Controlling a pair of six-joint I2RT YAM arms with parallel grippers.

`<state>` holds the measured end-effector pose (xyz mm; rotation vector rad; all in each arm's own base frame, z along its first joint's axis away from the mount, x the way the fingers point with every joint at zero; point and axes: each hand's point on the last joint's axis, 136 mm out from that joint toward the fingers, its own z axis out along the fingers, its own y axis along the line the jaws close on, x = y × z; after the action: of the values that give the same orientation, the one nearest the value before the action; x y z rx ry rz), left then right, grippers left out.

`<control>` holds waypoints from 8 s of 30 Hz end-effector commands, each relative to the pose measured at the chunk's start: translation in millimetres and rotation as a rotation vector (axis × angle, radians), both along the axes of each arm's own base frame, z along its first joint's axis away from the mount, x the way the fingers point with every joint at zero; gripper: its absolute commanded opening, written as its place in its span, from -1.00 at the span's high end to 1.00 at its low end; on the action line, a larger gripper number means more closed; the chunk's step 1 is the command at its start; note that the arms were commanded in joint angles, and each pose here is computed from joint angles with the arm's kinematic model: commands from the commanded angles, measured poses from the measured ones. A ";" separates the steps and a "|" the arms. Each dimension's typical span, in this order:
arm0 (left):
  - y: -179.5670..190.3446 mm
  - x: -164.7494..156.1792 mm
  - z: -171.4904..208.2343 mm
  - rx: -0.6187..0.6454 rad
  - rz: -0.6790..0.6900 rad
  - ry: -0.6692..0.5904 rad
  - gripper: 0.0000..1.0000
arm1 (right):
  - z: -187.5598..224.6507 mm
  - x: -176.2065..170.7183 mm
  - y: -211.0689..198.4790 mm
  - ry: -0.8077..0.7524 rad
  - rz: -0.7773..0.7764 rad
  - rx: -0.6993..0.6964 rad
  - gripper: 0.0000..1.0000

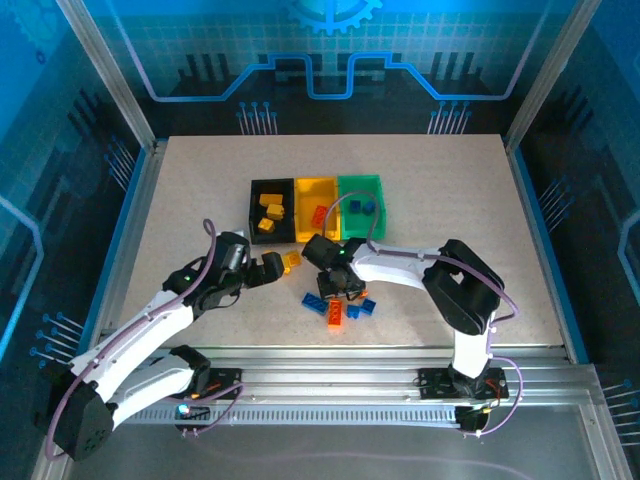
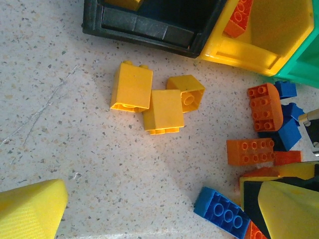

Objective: Sort the legos into containers by color

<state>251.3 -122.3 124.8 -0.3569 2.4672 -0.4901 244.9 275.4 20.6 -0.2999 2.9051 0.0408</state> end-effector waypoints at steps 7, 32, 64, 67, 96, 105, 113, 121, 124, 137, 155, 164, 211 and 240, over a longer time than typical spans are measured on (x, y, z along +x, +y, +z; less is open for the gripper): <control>7.7 -2.4 -0.7 -0.002 0.039 0.004 -0.98 | 25.0 12.3 1.6 -0.082 0.005 0.020 0.17; 1.2 -19.1 -22.9 -0.066 0.037 0.089 -0.98 | 88.6 199.9 39.7 -0.240 -0.115 0.183 -0.08; -6.7 -10.1 -36.2 -0.085 0.041 0.124 -0.98 | 25.8 27.7 -91.0 -0.010 -0.159 0.059 -0.42; -7.7 -10.2 -38.5 -0.082 0.037 0.133 -0.98 | 14.6 31.4 -90.2 0.006 -0.148 0.032 -0.41; -10.0 -10.4 -50.4 -0.079 0.029 0.161 -0.98 | 105.4 67.6 -42.8 -0.207 -0.029 0.140 0.31; -6.6 -16.7 -50.4 -0.065 0.024 0.175 -0.98 | 118.3 161.3 28.5 -0.319 -0.047 0.142 0.27; -2.0 -19.4 -48.1 -0.064 0.030 0.162 -0.98 | 87.2 209.1 43.5 -0.281 -0.109 0.085 0.09; -4.1 -15.8 -41.8 -0.066 0.019 0.149 -0.98 | 125.7 210.3 49.9 -0.339 -0.093 0.162 -0.36; -5.3 -14.8 -40.3 -0.072 0.017 0.144 -0.98 | 140.4 190.6 41.9 -0.339 -0.094 0.201 -0.39; -7.0 -9.4 -45.1 -0.091 0.022 0.149 -0.98 | 88.3 30.3 -60.7 -0.108 -0.146 0.169 -0.44; -8.8 -10.7 -56.3 -0.109 0.028 0.173 -0.98 | 26.2 -34.7 -73.4 0.063 -0.361 0.178 -0.42; -5.5 -13.9 -56.0 -0.103 0.033 0.166 -0.98 | 12.4 -42.4 -72.9 0.162 -0.485 0.139 -0.36; -1.5 -24.4 -41.9 -0.129 0.040 0.149 -0.98 | 89.7 213.0 -74.5 -0.233 -0.344 -0.008 -0.20; -1.6 -18.2 -45.2 -0.135 0.049 0.151 -0.98 | 31.8 -49.5 -29.1 0.059 0.266 0.192 -0.41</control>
<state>237.2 -124.1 84.1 -0.5128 2.5520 -0.6165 196.6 235.7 55.2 -0.5842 2.9021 0.3333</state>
